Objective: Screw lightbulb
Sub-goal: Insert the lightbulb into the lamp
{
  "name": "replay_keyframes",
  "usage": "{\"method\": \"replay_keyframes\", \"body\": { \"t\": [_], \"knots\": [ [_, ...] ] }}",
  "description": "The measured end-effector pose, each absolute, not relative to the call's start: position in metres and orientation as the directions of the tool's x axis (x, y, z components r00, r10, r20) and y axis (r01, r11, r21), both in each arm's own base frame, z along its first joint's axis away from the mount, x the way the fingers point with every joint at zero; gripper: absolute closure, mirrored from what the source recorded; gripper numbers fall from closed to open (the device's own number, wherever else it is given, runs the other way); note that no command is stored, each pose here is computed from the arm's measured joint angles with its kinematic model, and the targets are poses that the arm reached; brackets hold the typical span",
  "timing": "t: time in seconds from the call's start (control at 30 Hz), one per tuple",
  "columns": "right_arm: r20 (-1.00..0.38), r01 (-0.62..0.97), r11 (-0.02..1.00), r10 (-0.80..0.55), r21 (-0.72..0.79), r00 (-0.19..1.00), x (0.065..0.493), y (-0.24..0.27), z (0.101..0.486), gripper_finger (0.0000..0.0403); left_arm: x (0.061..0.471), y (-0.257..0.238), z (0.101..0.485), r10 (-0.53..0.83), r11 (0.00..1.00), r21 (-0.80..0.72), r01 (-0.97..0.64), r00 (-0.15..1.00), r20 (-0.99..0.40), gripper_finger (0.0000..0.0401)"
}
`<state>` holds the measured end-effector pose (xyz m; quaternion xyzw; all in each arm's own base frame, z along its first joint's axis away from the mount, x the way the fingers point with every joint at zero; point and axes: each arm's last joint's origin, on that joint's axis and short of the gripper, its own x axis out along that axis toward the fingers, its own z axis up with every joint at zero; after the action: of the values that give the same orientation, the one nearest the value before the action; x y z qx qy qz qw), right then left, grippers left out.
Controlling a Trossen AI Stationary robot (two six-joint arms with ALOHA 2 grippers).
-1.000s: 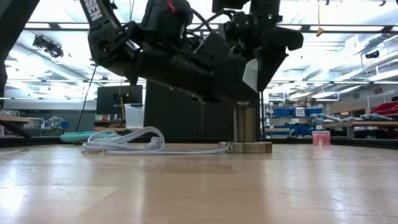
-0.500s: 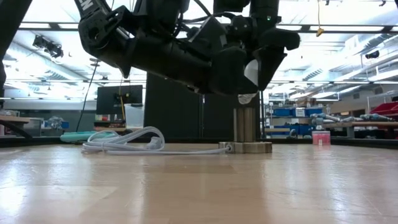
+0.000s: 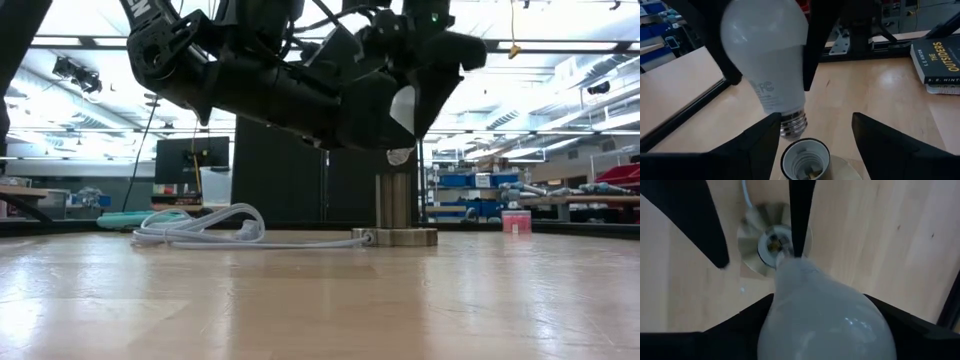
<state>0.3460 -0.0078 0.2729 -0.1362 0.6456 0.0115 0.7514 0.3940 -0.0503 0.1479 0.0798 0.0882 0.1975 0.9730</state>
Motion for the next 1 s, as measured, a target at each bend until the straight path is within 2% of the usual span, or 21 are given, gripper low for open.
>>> {"method": "replay_keyframes", "body": {
  "t": [0.2, 0.37, 0.5, 0.63, 0.83, 1.0],
  "knots": [
    [-0.967, -0.187, 0.966, -0.135, -0.177, 0.218, 0.35, -0.007, 0.285, 0.0123, 0.394, -0.051, 0.149, 0.396, 0.911, 0.188, -0.368, 0.908, -0.138, 0.0148],
    [-0.971, -0.18, 0.969, -0.132, -0.168, 0.197, 0.348, -0.007, 0.285, 0.0123, 0.392, -0.06, 0.149, 0.412, 0.902, 0.203, -0.381, 0.899, -0.147, 0.0148],
    [-0.975, -0.16, 0.975, -0.126, -0.156, 0.185, 0.345, -0.006, 0.287, 0.0123, 0.384, -0.072, 0.163, 0.457, 0.879, 0.223, -0.421, 0.877, -0.148, 0.0148],
    [-0.971, -0.153, 0.982, -0.075, -0.112, 0.229, 0.347, -0.002, 0.29, 0.0123, 0.377, -0.079, 0.173, 0.447, 0.891, 0.183, -0.416, 0.874, -0.191, 0.0148],
    [-0.959, -0.175, 0.977, -0.072, -0.123, 0.273, 0.351, 0.005, 0.291, 0.0123, 0.371, -0.08, 0.153, 0.412, 0.91, 0.11, -0.4, 0.845, -0.34, 0.0148],
    [-0.959, -0.167, 0.978, -0.078, -0.127, 0.272, 0.351, 0.004, 0.291, 0.0124, 0.352, -0.079, 0.133, 0.414, 0.907, 0.074, -0.415, 0.844, -0.339, 0.0148]
  ]
}}
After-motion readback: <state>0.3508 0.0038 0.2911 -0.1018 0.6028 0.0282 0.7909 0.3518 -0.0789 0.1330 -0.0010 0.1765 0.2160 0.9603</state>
